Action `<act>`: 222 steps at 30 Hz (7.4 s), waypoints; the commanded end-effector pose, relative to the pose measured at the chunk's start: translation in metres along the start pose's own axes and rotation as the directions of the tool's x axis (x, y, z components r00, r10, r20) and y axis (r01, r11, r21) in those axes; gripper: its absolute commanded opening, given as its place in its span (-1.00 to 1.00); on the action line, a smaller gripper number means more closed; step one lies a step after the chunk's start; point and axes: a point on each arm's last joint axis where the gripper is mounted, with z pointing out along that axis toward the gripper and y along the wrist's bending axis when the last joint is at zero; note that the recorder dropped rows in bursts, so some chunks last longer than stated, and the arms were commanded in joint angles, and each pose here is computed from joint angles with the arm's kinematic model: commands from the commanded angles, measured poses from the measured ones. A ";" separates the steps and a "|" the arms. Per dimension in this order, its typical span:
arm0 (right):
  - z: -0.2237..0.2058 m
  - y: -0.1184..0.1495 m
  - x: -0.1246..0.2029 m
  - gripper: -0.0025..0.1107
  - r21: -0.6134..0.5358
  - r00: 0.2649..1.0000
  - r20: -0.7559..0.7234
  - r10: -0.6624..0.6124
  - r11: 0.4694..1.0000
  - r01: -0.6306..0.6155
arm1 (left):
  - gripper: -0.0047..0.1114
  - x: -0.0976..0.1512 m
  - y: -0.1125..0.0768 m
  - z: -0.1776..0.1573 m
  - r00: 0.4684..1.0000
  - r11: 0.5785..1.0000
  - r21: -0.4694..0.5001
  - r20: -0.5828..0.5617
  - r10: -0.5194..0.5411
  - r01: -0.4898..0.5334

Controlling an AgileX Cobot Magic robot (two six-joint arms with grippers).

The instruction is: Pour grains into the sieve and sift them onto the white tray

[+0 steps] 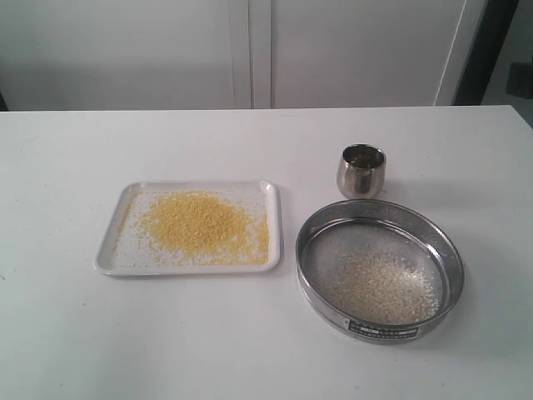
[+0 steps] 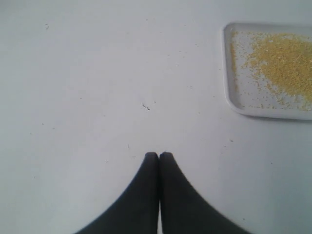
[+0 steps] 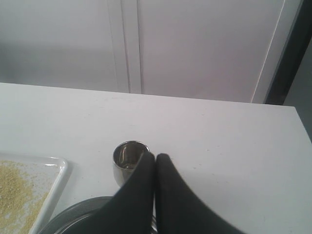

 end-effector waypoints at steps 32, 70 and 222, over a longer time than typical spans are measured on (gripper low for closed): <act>-0.001 -0.001 0.000 -0.96 0.004 1.000 0.010 0.019 1.000 -0.019 | -0.92 0.090 0.015 0.007 0.967 0.992 -0.093 0.247 -0.059 0.084; -0.001 -0.001 0.000 -0.96 0.004 1.000 0.010 0.019 1.000 -0.019 | -0.92 0.091 0.001 0.008 0.969 0.995 0.035 0.236 0.078 -0.089; -0.089 0.003 0.007 -0.96 0.018 0.990 0.113 -0.085 0.996 0.083 | -0.92 0.125 0.003 0.047 0.977 0.994 0.026 0.192 0.096 -0.103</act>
